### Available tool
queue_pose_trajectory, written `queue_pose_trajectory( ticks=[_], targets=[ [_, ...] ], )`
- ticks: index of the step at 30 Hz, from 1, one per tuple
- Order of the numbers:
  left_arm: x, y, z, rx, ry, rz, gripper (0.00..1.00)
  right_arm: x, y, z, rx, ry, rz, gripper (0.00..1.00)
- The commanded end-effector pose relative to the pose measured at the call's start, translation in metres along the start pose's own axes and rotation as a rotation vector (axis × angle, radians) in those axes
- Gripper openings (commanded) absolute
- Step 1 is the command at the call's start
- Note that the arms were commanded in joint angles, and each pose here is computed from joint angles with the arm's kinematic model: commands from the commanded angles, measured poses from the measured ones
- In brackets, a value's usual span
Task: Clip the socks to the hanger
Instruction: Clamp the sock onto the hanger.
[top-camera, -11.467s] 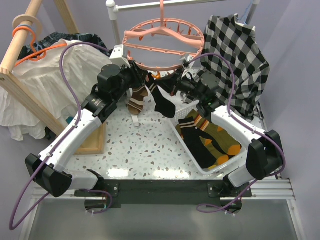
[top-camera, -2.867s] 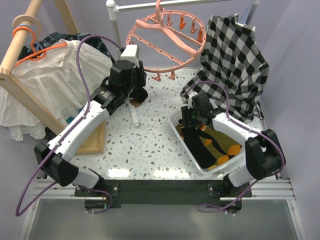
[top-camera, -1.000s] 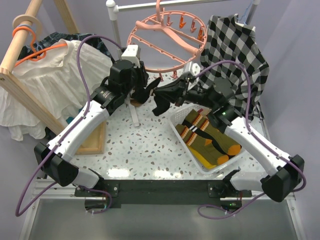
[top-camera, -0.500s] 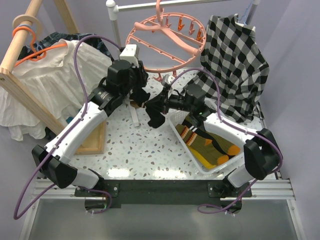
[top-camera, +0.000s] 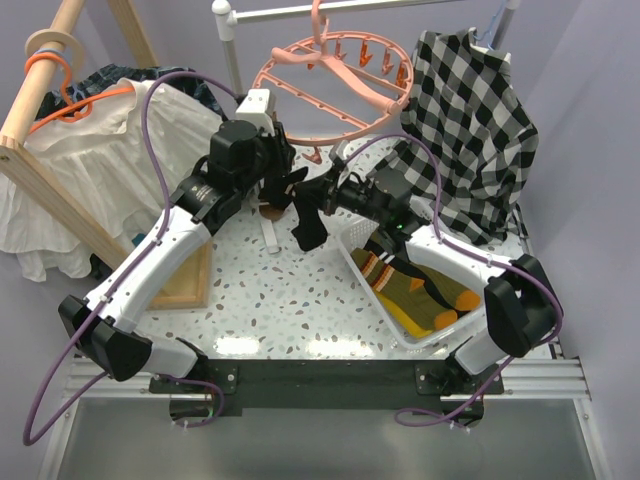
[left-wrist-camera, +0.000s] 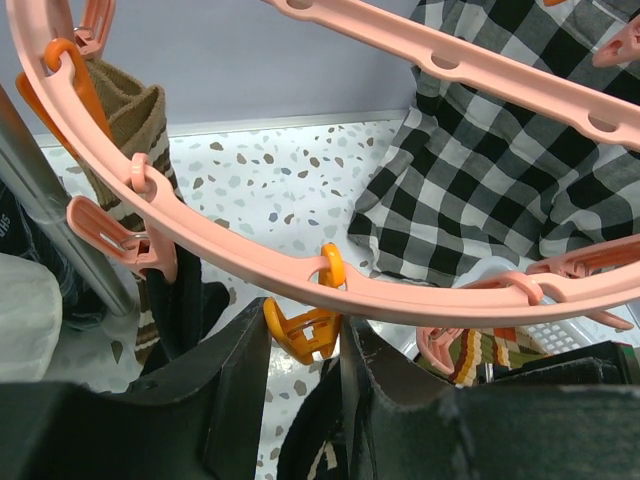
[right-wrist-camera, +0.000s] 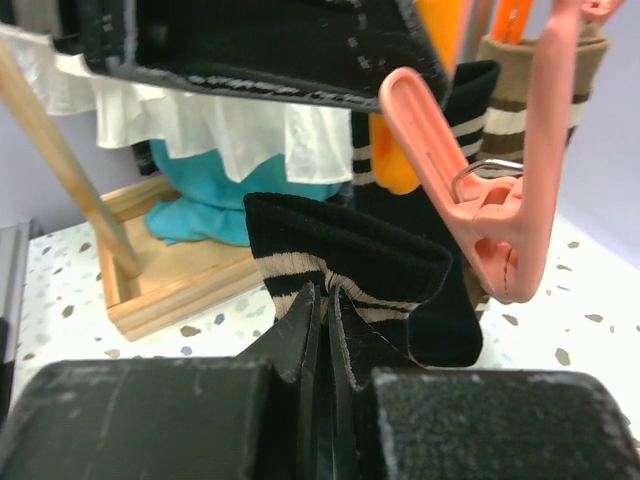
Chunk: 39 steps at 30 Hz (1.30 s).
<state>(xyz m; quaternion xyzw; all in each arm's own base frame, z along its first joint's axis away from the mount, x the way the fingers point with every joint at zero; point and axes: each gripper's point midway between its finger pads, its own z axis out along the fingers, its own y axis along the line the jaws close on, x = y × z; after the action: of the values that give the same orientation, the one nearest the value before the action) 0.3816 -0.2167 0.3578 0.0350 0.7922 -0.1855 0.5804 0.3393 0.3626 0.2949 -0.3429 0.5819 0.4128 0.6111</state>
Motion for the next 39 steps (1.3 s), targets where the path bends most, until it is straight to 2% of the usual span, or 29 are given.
queue_pose_trajectory(
  ticks=[1, 39],
  targets=[
    [-0.008, -0.005, -0.004, 0.031, -0.025, -0.018, 0.00, -0.023, -0.016, 0.003, 0.067, -0.088, -0.062, 0.00],
    [-0.002, 0.000, 0.006, 0.022, 0.002, 0.008, 0.00, -0.041, -0.039, -0.007, 0.137, -0.136, -0.081, 0.00]
  ],
)
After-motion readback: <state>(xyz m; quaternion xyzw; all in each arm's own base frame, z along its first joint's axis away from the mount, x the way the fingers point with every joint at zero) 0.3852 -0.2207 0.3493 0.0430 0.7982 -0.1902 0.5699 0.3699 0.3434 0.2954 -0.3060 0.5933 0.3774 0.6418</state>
